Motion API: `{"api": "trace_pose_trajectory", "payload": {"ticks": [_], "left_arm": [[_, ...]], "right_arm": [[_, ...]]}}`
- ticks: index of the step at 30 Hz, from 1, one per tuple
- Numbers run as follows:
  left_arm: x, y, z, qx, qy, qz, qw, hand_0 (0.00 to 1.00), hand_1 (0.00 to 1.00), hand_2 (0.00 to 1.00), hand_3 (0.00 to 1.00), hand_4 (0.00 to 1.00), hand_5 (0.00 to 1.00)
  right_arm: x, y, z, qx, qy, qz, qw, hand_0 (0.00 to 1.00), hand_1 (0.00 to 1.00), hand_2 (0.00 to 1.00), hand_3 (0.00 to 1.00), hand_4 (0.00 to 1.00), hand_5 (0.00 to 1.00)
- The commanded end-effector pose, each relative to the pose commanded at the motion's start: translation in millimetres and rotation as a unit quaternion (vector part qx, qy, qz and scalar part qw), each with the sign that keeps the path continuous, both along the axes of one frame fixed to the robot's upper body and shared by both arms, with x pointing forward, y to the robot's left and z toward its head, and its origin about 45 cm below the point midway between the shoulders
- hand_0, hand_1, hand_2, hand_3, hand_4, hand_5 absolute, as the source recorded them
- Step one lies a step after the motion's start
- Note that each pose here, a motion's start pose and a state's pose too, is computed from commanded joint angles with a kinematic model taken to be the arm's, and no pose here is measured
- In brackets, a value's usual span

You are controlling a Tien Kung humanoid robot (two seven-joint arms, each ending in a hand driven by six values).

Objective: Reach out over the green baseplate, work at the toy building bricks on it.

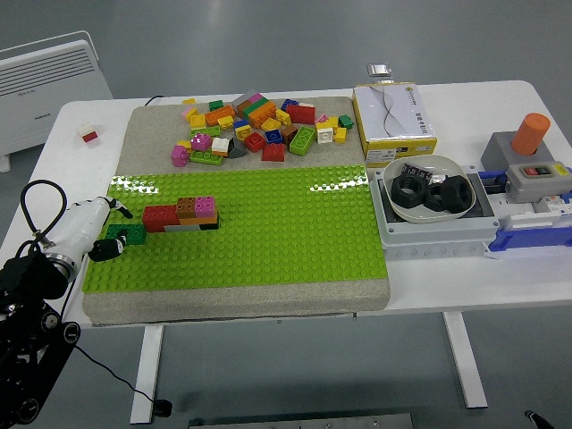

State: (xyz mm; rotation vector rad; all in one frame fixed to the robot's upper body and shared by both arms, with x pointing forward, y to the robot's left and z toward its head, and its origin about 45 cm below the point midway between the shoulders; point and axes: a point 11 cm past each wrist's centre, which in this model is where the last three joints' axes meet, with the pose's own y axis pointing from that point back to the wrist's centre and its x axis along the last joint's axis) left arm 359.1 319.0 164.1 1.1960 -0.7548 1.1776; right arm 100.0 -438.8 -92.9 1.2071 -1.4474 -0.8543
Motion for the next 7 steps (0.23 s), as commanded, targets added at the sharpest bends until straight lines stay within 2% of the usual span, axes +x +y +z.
{"api": "trace_pose_trajectory", "payload": {"ticks": [7], "left_arm": [[0.4, -1.9, 2.0, 0.005, 0.009, -0.008, 1.000, 0.977, 0.923, 0.901, 0.629, 0.481, 0.002]], "right_arm": [[-0.1, -0.5, 0.1, -0.001, 0.000, 0.000, 1.000, 0.673, 0.636, 0.696, 0.700, 0.698, 0.971]]}}
